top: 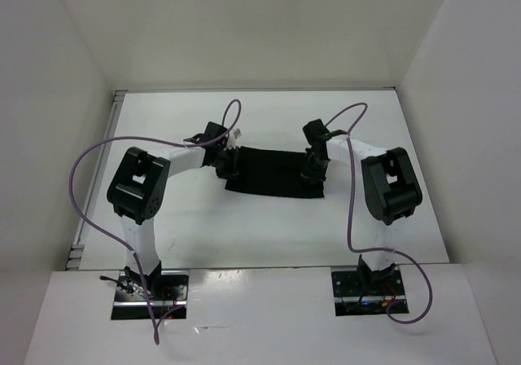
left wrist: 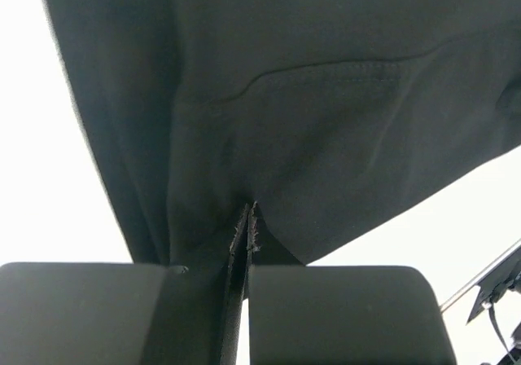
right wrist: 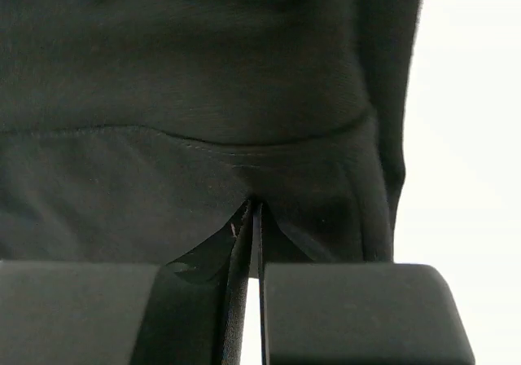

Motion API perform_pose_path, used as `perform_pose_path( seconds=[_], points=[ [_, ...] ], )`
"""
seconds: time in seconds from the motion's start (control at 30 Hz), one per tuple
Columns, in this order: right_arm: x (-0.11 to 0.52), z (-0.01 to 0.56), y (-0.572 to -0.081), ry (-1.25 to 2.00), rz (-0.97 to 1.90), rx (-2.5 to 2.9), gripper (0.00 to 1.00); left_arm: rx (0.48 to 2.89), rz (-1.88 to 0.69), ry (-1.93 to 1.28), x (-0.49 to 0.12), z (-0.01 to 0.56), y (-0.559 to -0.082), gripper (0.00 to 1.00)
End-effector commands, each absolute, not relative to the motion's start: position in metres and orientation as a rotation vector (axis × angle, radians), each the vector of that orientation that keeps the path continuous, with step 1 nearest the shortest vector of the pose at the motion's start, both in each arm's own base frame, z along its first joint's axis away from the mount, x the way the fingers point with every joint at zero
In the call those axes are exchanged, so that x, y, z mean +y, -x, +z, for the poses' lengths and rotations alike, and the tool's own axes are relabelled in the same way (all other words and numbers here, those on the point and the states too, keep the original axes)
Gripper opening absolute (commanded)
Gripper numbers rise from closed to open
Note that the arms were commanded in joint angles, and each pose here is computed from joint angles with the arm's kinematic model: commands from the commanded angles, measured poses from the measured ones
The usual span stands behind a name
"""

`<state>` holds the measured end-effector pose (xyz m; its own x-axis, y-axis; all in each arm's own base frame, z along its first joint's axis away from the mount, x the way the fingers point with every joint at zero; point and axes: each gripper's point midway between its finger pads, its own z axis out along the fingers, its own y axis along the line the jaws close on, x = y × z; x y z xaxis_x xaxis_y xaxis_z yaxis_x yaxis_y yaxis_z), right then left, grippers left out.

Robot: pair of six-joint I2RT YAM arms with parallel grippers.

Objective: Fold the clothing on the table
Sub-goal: Fold the skirt

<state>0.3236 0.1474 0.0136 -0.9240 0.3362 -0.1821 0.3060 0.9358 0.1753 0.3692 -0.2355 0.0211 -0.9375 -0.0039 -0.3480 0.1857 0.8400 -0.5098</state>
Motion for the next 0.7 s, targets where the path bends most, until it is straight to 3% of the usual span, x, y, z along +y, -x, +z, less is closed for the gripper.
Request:
perform_pose_path(
  seconds=[0.0, 0.17, 0.27, 0.4, 0.67],
  points=[
    [0.156, 0.014, -0.354, -0.437, 0.211, 2.828, 0.09, 2.807, -0.639, 0.01, -0.207, -0.002, -0.339, 0.05],
    [0.157, 0.038, -0.378, -0.334, 0.191, 2.744, 0.13, 2.836, -0.631, 0.03, -0.204, -0.004, -0.329, 0.05],
    [0.157, 0.074, -0.381, -0.258, 0.221, 2.674, 0.38, 2.814, -0.602, 0.033, -0.202, 0.0, -0.335, 0.05],
    [0.149, 0.112, -0.373, -0.178, 0.222, 2.606, 0.56, 2.765, -0.578, 0.033, -0.205, 0.014, -0.358, 0.05],
    [0.144, 0.097, -0.382, -0.128, 0.155, 2.619, 0.54, 2.648, -0.646, -0.038, -0.226, 0.056, -0.401, 0.05]
  ],
)
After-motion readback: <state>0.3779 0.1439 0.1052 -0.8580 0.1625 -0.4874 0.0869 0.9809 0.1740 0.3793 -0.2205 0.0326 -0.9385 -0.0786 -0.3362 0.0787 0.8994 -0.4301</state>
